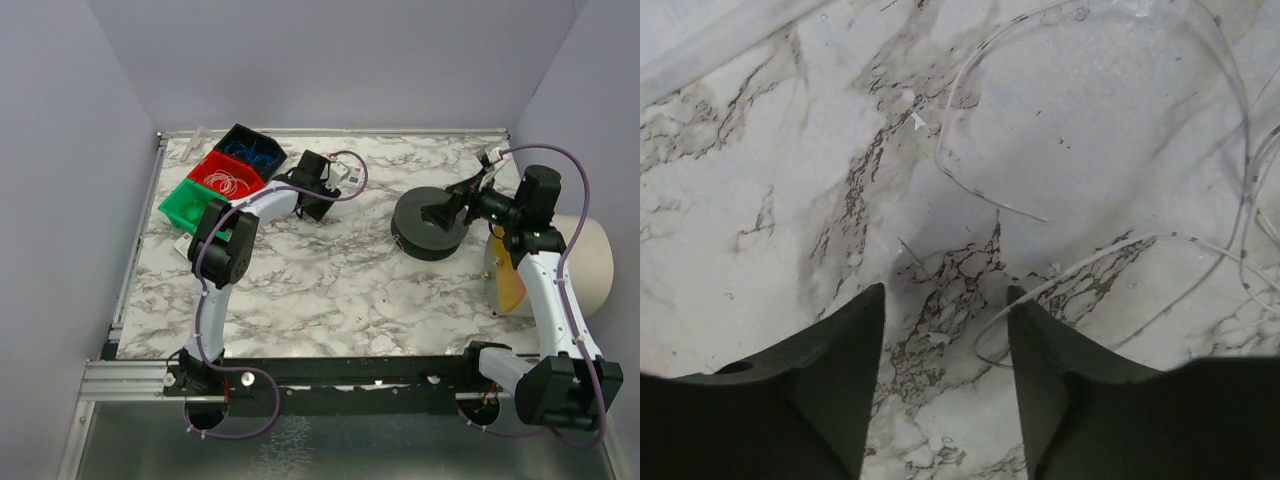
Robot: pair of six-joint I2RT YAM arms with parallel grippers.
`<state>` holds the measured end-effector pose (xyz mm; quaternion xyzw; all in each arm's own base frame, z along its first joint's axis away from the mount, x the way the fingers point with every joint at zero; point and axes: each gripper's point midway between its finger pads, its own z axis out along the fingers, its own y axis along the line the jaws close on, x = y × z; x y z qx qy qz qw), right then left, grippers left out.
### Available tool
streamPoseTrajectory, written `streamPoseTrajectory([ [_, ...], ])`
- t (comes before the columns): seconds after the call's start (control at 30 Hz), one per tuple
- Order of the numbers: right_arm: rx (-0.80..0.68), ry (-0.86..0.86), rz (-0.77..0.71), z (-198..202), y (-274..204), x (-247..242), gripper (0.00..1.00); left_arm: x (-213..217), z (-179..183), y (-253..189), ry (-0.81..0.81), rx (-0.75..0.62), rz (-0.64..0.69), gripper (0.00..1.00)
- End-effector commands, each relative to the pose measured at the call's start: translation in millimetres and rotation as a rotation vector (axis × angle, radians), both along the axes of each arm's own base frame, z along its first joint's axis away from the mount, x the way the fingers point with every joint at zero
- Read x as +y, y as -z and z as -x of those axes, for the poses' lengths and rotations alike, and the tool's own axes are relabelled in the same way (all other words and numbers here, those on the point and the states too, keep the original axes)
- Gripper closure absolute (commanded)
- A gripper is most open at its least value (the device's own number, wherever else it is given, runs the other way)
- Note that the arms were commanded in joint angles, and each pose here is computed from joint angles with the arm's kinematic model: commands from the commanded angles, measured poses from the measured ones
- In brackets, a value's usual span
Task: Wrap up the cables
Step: Pick up the cable at the center of the board.
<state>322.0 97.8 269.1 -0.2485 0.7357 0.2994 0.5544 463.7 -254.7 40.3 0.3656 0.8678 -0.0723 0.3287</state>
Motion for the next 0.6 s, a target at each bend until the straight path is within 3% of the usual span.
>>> streamPoseTrajectory([
  [0.0, 0.003, -0.036, 0.004, 4.2, 0.8, 4.6, 0.0, -8.0, -11.9, -2.6, -0.028, 0.004, 0.055, 0.57],
  [0.17, 0.009, -0.042, 0.004, 3.8, 2.7, 4.9, 0.0, -9.4, -11.8, -27.9, -0.059, 0.006, 0.112, 0.98],
  [0.3, 0.029, -0.073, -0.011, 6.5, 3.9, 8.5, 0.0, 2.1, -19.4, -94.1, -0.162, -0.084, 0.134, 1.0],
  [0.57, 0.059, -0.264, -0.005, 27.7, 8.6, 43.8, 0.0, 62.7, -18.1, -308.7, -0.42, -0.467, 0.18, 1.0],
])
